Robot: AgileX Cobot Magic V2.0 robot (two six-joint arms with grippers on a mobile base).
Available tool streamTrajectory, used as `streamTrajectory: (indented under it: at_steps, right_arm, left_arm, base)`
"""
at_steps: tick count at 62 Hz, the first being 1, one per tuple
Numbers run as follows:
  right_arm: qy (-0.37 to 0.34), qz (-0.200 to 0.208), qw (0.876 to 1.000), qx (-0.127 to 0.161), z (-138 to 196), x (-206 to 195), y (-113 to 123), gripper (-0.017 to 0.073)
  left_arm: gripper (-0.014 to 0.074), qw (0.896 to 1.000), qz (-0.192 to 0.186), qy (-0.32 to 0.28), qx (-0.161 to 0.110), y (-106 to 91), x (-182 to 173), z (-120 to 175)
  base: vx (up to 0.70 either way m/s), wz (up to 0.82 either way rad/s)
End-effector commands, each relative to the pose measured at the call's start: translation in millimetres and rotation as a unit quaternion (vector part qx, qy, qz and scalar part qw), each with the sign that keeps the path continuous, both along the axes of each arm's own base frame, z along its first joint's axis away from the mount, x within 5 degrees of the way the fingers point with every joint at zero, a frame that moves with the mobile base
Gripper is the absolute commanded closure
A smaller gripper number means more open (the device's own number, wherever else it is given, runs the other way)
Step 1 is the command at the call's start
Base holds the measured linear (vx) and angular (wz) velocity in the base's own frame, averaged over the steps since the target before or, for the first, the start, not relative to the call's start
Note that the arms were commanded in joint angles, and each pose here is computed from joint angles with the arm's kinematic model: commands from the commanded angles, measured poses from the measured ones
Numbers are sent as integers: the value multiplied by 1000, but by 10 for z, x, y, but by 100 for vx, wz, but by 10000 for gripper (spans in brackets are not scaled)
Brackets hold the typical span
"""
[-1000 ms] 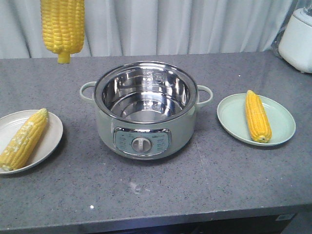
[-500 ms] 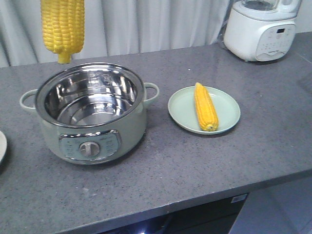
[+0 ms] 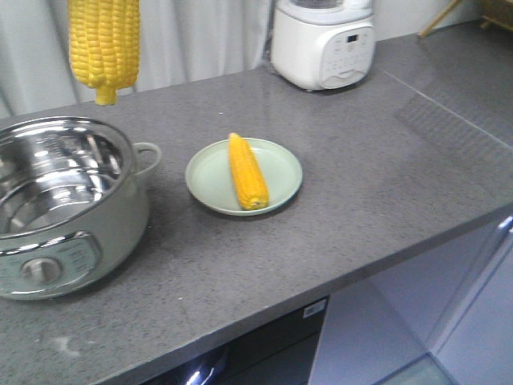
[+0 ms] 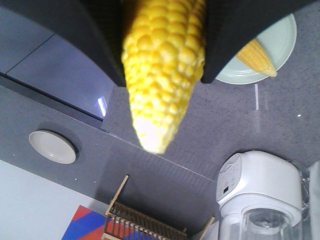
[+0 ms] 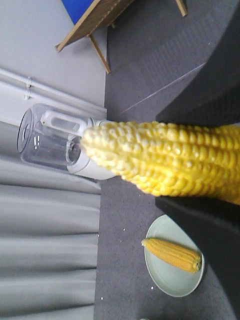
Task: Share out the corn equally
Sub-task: 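Drive the base away along the counter toward the other plates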
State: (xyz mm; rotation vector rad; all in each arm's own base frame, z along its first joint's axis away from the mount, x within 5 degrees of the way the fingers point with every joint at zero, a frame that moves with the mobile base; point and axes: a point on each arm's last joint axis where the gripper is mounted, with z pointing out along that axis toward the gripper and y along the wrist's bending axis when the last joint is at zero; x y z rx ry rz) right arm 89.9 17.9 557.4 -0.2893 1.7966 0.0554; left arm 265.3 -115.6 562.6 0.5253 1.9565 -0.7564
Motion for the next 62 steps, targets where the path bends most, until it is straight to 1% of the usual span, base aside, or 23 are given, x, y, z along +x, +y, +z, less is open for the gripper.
streamTrajectory:
  at_steps: [1, 62]
  right_arm:
    - [-49, -6, 999, 6, 110, 9, -10, 564]
    - [-48, -6, 999, 6, 107, 8, -10, 564]
  left_arm:
    - [600, 999, -7, -33, -34, 22, -210, 194]
    - [600, 999, -7, -33, -34, 22, -210, 194]
  base:
    - [0, -36]
    - [-1, -37]
